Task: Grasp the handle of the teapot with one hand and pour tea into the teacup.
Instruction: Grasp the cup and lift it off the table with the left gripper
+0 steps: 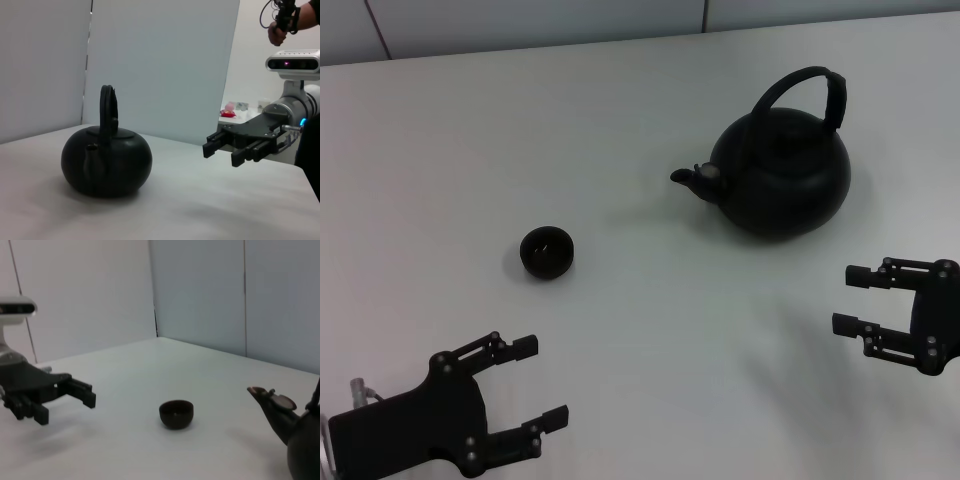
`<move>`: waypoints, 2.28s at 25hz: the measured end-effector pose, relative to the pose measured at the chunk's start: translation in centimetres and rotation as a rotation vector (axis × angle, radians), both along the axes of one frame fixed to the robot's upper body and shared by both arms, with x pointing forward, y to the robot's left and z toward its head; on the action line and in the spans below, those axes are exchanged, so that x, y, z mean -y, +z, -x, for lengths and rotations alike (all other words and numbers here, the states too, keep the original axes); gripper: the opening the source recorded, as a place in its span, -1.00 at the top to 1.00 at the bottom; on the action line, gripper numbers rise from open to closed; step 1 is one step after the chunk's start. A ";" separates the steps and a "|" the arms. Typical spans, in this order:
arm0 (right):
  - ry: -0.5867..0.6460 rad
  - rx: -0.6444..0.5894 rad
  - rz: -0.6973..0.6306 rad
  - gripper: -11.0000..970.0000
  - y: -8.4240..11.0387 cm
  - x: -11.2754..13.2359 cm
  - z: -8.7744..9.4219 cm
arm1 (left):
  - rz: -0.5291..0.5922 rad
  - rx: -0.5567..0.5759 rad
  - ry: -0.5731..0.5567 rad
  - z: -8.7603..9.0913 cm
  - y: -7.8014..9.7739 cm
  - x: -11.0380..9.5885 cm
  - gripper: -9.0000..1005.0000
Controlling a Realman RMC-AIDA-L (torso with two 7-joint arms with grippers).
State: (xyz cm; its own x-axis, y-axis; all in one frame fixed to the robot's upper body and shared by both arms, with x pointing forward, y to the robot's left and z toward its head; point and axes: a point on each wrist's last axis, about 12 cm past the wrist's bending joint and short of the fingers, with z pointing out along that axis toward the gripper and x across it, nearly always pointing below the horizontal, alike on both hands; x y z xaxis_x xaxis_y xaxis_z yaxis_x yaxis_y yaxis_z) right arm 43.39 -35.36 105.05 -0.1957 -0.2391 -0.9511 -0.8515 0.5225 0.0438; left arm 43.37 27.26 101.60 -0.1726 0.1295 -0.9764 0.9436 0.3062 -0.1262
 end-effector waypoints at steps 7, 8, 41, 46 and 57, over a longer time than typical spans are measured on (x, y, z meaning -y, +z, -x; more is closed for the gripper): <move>-0.007 0.007 0.010 -0.20 -0.4 -0.2 -0.2 | -0.004 0.007 0.003 -0.2 0.1 -0.1 -0.61; -0.006 0.010 0.011 -0.20 -0.5 -0.3 -0.2 | -0.004 0.007 0.003 -0.2 0.1 -0.1 -0.61; 0.004 0.048 0.011 -0.20 0.1 -0.7 -1.4 | 0.051 0.088 0.368 -2.3 0.2 -2.1 -0.61; 0.007 0.051 0.012 -0.20 0.1 -0.7 -1.5 | 0.022 0.106 0.347 -2.4 -0.3 -1.2 -0.61; 0.006 0.053 0.011 -0.20 0.2 -0.8 -1.7 | -0.096 0.093 0.317 -3.1 -1.7 -0.1 -0.61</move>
